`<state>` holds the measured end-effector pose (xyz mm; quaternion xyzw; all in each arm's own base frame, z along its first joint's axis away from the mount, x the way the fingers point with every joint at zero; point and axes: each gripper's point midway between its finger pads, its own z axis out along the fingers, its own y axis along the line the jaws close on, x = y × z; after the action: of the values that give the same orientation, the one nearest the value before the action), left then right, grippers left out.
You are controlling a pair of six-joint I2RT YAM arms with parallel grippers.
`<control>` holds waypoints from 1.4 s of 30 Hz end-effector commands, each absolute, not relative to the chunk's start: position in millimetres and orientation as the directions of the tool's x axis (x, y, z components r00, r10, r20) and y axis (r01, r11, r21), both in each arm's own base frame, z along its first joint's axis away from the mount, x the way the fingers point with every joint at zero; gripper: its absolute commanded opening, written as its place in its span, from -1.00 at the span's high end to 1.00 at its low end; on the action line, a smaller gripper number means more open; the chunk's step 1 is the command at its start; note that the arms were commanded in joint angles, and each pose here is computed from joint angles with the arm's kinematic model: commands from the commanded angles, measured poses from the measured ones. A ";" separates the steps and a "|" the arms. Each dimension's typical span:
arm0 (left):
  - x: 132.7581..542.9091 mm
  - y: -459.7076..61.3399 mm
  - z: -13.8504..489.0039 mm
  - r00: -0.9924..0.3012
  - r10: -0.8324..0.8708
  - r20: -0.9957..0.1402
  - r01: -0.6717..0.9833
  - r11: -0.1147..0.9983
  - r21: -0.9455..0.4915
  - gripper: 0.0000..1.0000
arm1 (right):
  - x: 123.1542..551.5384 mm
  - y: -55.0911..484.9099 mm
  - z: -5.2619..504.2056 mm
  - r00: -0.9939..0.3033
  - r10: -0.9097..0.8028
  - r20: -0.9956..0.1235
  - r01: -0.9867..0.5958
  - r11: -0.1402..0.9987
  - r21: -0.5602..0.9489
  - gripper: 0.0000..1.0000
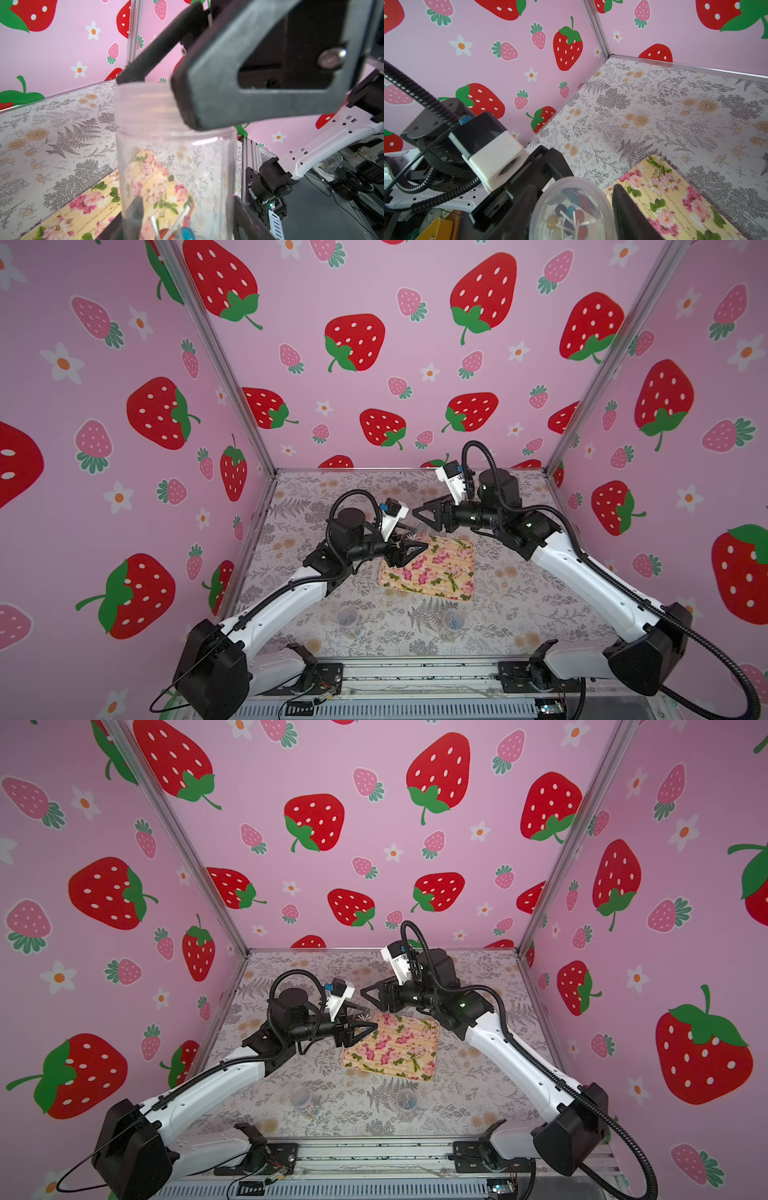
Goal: Pour the candies out of the jar
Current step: Unscrew the lid from the jar.
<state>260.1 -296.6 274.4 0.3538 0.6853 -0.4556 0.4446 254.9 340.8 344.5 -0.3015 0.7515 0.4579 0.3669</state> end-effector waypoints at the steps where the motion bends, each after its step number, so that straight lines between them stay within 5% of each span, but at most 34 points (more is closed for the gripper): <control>1: 258.7 -304.6 294.1 -0.310 0.065 -0.949 0.918 0.281 -0.280 -0.33 | 250.2 342.6 362.2 -0.501 -0.115 -0.858 -0.825 0.363 0.433 0.11; 17: 258.1 -308.8 307.9 -0.303 0.025 -0.953 0.925 0.248 -0.288 0.24 | 239.4 342.7 375.1 -0.415 -0.128 -0.901 -0.885 0.288 0.367 0.03; 29: 218.2 -309.4 347.7 -0.290 0.029 -0.957 0.956 0.051 -0.288 0.28 | 194.1 332.4 424.7 -0.099 -0.084 -0.992 -0.977 -0.181 0.113 0.04; 34: 204.6 -311.9 361.8 -0.268 0.046 -0.962 0.963 -0.009 -0.268 0.27 | 191.1 330.1 432.8 -0.050 -0.067 -0.996 -0.967 -0.246 0.065 -0.02; 42: 212.9 -310.2 360.2 -0.242 0.028 -0.970 0.968 0.071 -0.240 0.26 | 193.6 332.2 427.0 -0.071 -0.094 -0.993 -0.966 -0.241 0.092 -0.14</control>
<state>223.5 -309.5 344.9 0.4121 0.6063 -0.5273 0.4296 199.7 332.7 423.8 -0.5360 0.5031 0.5565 0.3872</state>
